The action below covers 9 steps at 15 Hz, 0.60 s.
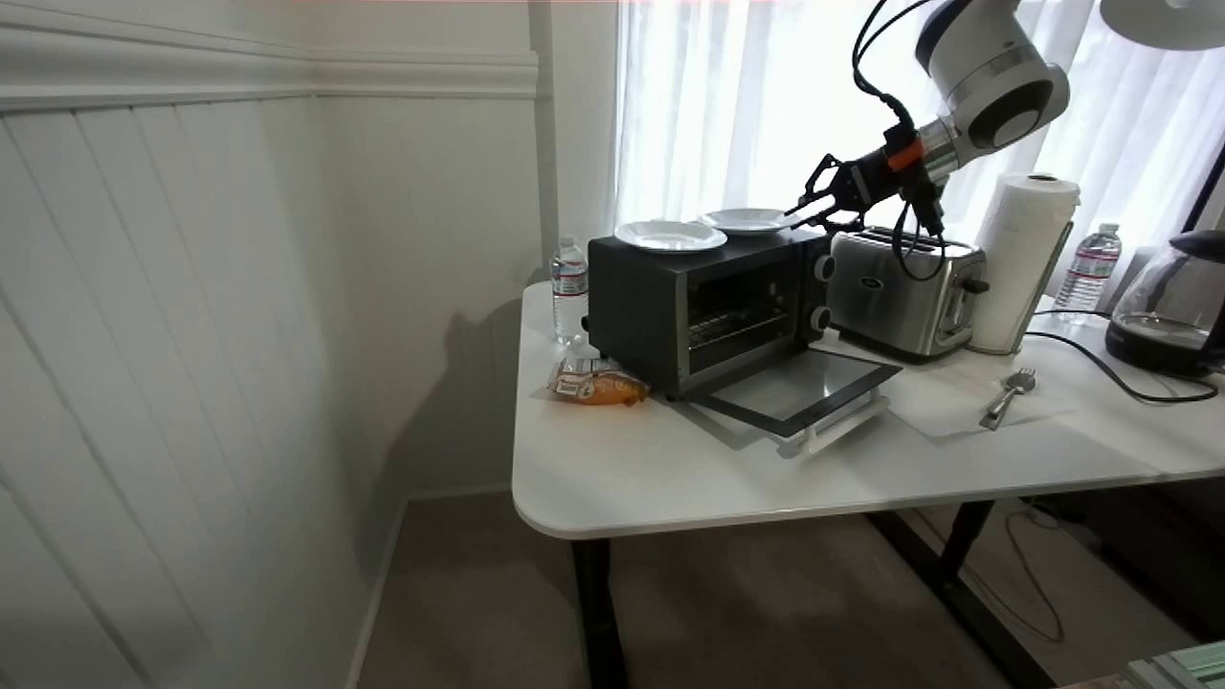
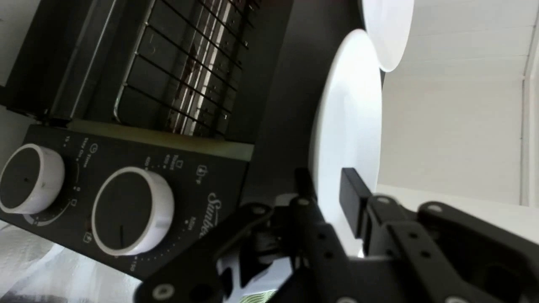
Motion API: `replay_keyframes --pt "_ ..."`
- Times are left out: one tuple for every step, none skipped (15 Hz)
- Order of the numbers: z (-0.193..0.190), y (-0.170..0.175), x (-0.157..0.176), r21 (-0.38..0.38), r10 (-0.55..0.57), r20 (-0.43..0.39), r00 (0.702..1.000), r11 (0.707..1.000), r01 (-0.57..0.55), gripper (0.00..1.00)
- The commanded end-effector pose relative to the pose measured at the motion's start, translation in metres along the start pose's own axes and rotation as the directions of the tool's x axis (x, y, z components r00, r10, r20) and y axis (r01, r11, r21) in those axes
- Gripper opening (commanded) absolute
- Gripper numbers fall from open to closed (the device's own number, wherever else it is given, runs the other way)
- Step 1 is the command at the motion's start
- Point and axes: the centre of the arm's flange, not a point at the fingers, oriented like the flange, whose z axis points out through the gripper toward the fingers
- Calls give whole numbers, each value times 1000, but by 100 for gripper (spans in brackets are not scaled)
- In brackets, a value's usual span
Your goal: Move one glass plate to the left of the table
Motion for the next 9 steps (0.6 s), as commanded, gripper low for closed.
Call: replay_keyframes --pt "-4 -1 -1 29 -9 12 1000 1000 8 6" --pt "-4 -1 -1 31 -11 15 1000 999 10 3" --pt "-4 -2 -2 32 -14 17 1000 999 13 0" --pt "-4 -2 -2 31 -15 18 1000 999 14 0" --pt "-4 -3 -3 32 -16 20 1000 999 15 1" --pt "-5 -5 -4 33 -18 20 1000 999 18 1" --pt "-6 -6 -4 33 -20 18 1000 999 19 1" --pt "-7 -9 -4 37 -20 14 1000 999 20 1" --pt "-10 -13 -4 50 -15 13 1000 999 15 1"
